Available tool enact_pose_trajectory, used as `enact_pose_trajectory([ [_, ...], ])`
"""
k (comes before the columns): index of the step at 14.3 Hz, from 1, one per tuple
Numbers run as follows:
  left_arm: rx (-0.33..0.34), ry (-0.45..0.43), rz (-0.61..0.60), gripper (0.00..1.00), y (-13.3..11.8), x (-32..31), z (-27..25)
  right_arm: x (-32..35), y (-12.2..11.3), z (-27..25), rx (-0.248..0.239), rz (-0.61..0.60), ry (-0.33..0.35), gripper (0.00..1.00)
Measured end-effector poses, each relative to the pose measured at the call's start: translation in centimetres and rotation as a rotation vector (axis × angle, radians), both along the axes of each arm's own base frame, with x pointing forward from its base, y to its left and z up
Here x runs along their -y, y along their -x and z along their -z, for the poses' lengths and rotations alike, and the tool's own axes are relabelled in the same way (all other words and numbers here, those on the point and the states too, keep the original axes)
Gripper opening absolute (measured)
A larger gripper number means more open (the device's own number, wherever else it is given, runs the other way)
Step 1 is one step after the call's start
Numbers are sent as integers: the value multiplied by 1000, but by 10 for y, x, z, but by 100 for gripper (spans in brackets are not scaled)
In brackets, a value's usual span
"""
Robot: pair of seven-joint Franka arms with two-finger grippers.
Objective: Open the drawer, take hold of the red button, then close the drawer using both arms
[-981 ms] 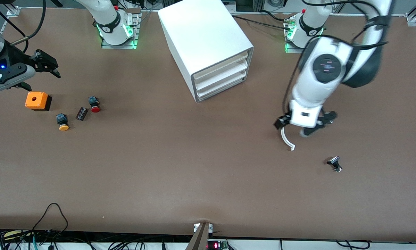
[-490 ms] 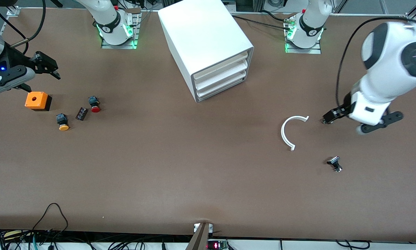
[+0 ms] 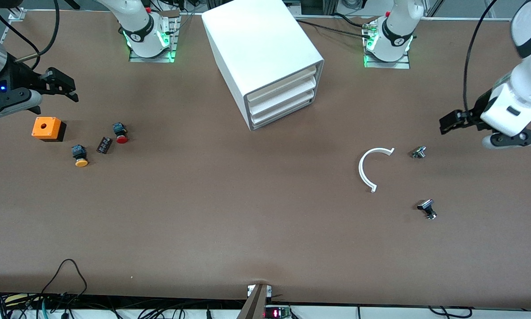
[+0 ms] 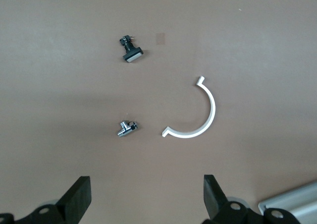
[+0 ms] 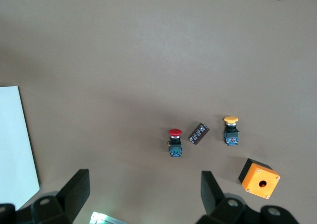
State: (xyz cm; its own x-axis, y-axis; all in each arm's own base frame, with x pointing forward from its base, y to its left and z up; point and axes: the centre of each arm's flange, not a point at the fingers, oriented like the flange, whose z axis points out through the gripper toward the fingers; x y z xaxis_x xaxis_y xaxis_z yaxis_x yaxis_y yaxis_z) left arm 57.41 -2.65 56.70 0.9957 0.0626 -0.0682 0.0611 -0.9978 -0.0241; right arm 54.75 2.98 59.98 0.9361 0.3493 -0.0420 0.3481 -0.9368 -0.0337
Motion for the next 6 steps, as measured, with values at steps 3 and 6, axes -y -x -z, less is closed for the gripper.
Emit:
enact_pose_trajectory([
  [3, -8, 6, 42, 100, 2, -3, -12, 0, 0, -1, 3, 2, 0, 100],
  [6, -9, 7, 59, 100, 2, -2, -13, 0, 0, -1, 3, 2, 0, 100],
])
